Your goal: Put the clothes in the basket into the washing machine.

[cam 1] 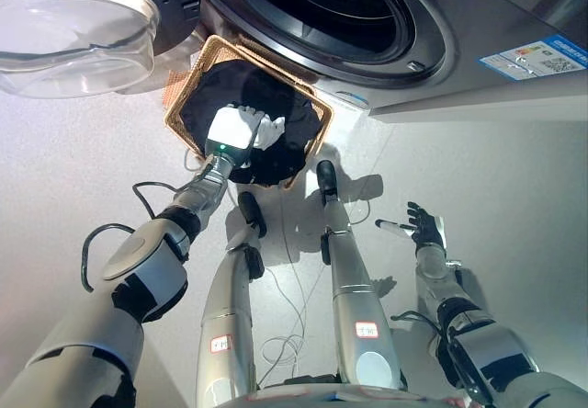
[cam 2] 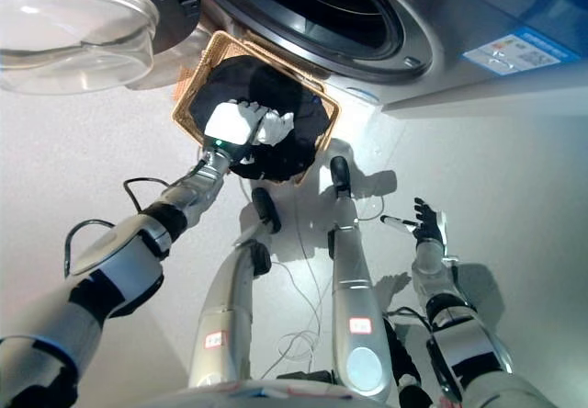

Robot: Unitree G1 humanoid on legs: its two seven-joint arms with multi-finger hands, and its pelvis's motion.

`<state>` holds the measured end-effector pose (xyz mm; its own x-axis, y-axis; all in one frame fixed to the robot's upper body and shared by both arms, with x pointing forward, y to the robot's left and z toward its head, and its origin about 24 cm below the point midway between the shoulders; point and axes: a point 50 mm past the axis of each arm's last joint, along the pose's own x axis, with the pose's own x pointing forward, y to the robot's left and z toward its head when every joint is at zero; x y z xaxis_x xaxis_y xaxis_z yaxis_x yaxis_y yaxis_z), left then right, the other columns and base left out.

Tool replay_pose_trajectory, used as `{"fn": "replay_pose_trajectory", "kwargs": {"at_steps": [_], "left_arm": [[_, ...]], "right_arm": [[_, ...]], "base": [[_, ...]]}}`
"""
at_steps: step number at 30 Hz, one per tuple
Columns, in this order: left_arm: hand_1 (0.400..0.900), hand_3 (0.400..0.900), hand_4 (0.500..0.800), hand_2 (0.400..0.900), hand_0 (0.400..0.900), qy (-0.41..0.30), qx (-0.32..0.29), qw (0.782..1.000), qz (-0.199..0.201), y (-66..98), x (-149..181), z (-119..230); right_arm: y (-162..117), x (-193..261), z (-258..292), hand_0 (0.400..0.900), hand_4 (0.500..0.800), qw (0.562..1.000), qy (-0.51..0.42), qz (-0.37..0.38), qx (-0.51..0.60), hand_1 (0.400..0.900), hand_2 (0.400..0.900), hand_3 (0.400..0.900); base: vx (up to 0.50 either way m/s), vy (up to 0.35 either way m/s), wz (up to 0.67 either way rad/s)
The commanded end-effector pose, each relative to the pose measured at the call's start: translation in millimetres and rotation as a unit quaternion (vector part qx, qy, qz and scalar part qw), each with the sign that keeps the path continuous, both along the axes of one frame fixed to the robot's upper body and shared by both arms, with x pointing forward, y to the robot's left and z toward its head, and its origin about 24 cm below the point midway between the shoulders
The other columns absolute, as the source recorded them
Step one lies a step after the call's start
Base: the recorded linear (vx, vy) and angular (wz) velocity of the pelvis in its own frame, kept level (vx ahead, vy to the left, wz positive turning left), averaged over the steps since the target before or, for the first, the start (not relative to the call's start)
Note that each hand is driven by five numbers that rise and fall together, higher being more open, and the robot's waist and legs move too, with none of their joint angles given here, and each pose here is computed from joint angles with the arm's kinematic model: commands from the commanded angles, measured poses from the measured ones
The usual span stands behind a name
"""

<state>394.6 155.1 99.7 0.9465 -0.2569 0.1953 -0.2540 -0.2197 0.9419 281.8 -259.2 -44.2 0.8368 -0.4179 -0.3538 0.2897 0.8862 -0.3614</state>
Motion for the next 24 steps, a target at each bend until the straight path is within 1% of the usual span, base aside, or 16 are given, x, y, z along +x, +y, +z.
{"fn": "replay_pose_trajectory", "kwargs": {"at_steps": [1,7,14,15,16,24], "left_arm": [[0.900,0.900,0.800,0.900,0.900,-0.069,0.015,0.997,0.011,7.2,9.1,31.3],[0.900,0.900,0.800,0.900,0.900,-0.084,0.032,0.996,0.021,15.3,11.8,42.3],[0.900,0.900,0.800,0.900,0.900,-0.112,0.056,0.992,0.032,23.8,14.8,58.7],[0.900,0.900,0.800,0.900,0.900,-0.114,0.060,0.991,0.034,25.6,15.1,60.9],[0.900,0.900,0.800,0.900,0.900,-0.121,0.072,0.989,0.041,31.3,15.6,66.5],[0.900,0.900,0.800,0.900,0.900,-0.146,0.085,0.984,0.052,41.4,16.9,83.4]], "right_arm": [[-25.2,-17.1,3.1,0.900,0.800,0.998,-0.030,-0.048,-0.014,0.900,0.900,0.900],[-15.4,-7.0,17.9,0.900,0.800,0.996,-0.088,-0.026,0.001,0.900,0.900,0.900],[-6.6,-3.7,30.0,0.900,0.800,0.991,-0.135,-0.003,0.012,0.900,0.900,0.900],[-4.8,-3.0,31.5,0.900,0.800,0.990,-0.140,0.002,0.012,0.900,0.900,0.900],[-4.2,-2.6,34.7,0.900,0.800,0.988,-0.151,0.005,0.015,0.900,0.900,0.900],[1.7,-4.5,40.8,0.900,0.800,0.982,-0.183,0.012,0.040,0.900,0.900,0.900]], "base": [[0.002,0.028,-0.13],[0.035,0.029,-0.13],[-0.010,0.015,-0.11],[-0.018,0.020,-0.23],[-0.012,0.009,-0.18],[-0.010,-0.018,-0.07]]}}
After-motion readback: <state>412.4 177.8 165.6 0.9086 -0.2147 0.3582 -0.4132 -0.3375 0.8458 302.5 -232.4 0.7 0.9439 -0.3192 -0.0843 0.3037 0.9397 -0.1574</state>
